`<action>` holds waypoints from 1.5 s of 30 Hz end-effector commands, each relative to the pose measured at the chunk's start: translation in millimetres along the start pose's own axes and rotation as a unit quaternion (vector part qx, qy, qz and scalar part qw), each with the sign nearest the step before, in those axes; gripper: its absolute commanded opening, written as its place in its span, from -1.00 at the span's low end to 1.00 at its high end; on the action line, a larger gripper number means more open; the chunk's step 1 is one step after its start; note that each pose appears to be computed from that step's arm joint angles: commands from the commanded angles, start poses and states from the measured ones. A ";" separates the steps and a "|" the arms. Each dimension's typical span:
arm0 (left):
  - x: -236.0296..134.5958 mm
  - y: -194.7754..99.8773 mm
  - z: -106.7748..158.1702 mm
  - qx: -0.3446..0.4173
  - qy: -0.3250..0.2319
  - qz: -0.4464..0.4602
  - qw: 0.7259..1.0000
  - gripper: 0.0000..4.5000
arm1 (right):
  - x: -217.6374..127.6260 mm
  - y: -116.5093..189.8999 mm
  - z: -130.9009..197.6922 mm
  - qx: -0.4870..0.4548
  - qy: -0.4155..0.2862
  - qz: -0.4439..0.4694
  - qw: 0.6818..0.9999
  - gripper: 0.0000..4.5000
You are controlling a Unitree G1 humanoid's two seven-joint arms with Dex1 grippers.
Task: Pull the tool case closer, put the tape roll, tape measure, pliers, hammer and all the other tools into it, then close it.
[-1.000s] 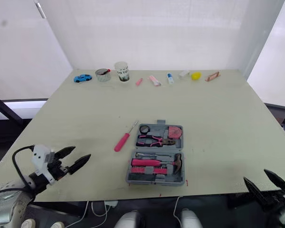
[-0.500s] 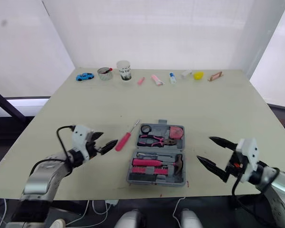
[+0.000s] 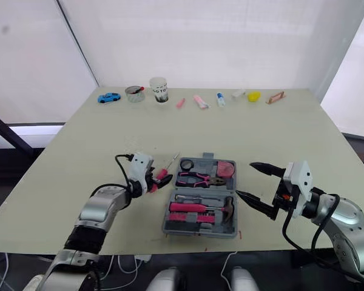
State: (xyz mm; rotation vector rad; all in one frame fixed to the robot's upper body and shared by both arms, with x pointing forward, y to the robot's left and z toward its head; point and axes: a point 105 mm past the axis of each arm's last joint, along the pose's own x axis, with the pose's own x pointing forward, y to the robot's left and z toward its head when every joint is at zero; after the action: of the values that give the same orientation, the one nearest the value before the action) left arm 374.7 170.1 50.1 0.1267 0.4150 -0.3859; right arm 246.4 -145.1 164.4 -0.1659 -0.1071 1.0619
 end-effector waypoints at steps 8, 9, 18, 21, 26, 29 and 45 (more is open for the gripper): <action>1.8 2.4 -5.0 -0.010 0.012 0.044 0.999 0.04 | -0.1 -0.5 14.8 -0.025 -0.007 0.003 1.000 1.00; 0.1 2.6 -5.1 -0.011 0.010 0.047 0.999 -0.17 | 0.2 -0.3 14.7 -0.024 -0.007 0.003 1.000 1.00; -9.9 7.0 -5.9 0.003 0.002 0.063 0.998 -0.74 | 4.3 -2.3 15.7 -0.025 -0.011 0.008 1.000 1.00; -14.3 11.7 1.2 0.022 -0.018 0.068 0.997 -0.74 | 5.1 -2.0 17.4 -0.024 -0.015 0.013 0.999 1.00; -31.8 20.0 20.2 0.048 -0.067 0.054 0.995 -0.74 | 4.6 3.9 21.9 -0.021 -0.029 0.038 0.999 1.00; -46.2 23.0 23.4 0.075 -0.070 0.021 0.995 -0.74 | 2.7 5.2 20.7 -0.027 -0.027 0.048 0.998 1.00; -104.1 -56.6 42.4 0.210 -0.027 -0.370 0.905 -0.74 | -34.3 -3.0 -3.2 -0.021 0.007 0.000 1.000 1.00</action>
State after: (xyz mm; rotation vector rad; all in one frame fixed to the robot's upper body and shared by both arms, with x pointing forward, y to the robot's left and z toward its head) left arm 293.5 160.2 123.3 0.3799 0.3069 -1.1083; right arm 234.8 -171.3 152.1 -0.1656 -0.0733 1.0755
